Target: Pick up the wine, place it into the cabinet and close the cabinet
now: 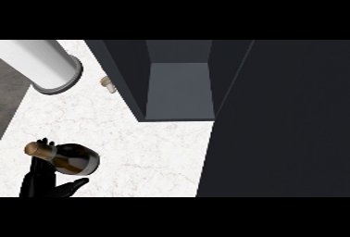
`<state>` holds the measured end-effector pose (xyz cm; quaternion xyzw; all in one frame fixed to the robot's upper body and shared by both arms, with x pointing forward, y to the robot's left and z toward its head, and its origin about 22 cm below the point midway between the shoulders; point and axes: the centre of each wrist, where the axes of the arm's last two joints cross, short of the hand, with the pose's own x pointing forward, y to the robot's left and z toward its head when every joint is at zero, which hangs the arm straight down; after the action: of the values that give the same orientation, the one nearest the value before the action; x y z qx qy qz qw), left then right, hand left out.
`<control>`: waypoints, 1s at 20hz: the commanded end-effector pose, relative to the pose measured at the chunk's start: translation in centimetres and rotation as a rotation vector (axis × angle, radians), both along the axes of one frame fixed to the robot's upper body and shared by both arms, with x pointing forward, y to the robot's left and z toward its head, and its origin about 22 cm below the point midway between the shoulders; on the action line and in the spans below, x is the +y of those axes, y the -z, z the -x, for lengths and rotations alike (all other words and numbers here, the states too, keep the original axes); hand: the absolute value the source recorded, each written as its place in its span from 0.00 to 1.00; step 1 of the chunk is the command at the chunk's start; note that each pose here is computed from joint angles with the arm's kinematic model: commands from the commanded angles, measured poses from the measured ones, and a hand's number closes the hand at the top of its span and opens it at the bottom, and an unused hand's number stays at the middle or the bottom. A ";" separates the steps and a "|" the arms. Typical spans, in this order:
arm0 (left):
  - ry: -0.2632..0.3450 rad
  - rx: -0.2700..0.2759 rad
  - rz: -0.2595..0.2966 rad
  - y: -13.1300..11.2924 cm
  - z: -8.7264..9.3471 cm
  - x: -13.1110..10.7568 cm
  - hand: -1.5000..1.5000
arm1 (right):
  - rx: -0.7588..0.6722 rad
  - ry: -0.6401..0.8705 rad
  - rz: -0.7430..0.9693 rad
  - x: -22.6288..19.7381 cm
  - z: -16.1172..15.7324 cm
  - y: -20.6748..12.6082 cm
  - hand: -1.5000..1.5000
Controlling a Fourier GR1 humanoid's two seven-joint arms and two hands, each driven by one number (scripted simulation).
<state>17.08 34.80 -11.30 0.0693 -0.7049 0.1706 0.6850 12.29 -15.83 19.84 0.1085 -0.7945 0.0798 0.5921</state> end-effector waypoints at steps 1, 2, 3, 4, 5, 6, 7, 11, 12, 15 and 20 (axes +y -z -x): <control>0.016 -0.001 0.020 0.8 -1.6 0.6 0.00 | -0.091 0.023 -0.042 -1.0 3.1 -1.2 0.00; 0.019 -0.003 0.024 1.7 -0.3 -0.7 0.00 | -0.094 0.024 -0.040 -1.3 3.3 -1.9 0.00; 0.019 -0.008 0.004 2.1 -0.2 -0.1 0.00 | -0.080 0.007 -0.026 -2.0 4.2 -2.2 0.00; 0.020 -0.003 0.028 2.1 -0.9 0.3 0.00 | -0.099 0.030 -0.029 -1.7 3.5 -1.9 0.00; 0.007 -0.015 -0.001 1.7 -0.8 -0.7 0.00 | -0.091 0.026 -0.035 -2.6 4.5 -2.8 0.00; 0.010 -0.025 0.000 1.6 -0.6 -1.0 0.00 | -0.090 0.037 -0.035 -2.1 4.3 -2.4 0.00; -0.004 -0.043 0.002 2.4 -1.4 -2.2 0.00 | -0.088 0.034 -0.016 -2.3 4.3 -2.3 0.00; -0.037 -0.091 0.054 3.4 -0.8 -0.3 1.00 | -0.110 0.014 -0.015 -2.6 4.3 -2.4 0.00; -0.003 -0.091 0.050 2.4 -2.3 -0.6 1.00 | -0.080 0.017 -0.020 -1.6 3.9 -2.2 0.00; -0.020 -0.090 0.054 3.4 -0.5 -1.3 1.00 | -0.072 0.010 -0.031 -1.7 4.4 -1.9 0.00; -0.026 -0.117 -0.031 2.6 -3.0 -1.5 1.00 | -0.089 0.016 -0.034 -1.5 3.8 -1.6 0.00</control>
<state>18.97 33.76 -14.20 0.0658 -0.7361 0.1838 0.6481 11.84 -15.81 19.19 0.1042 -0.7949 0.0835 0.5919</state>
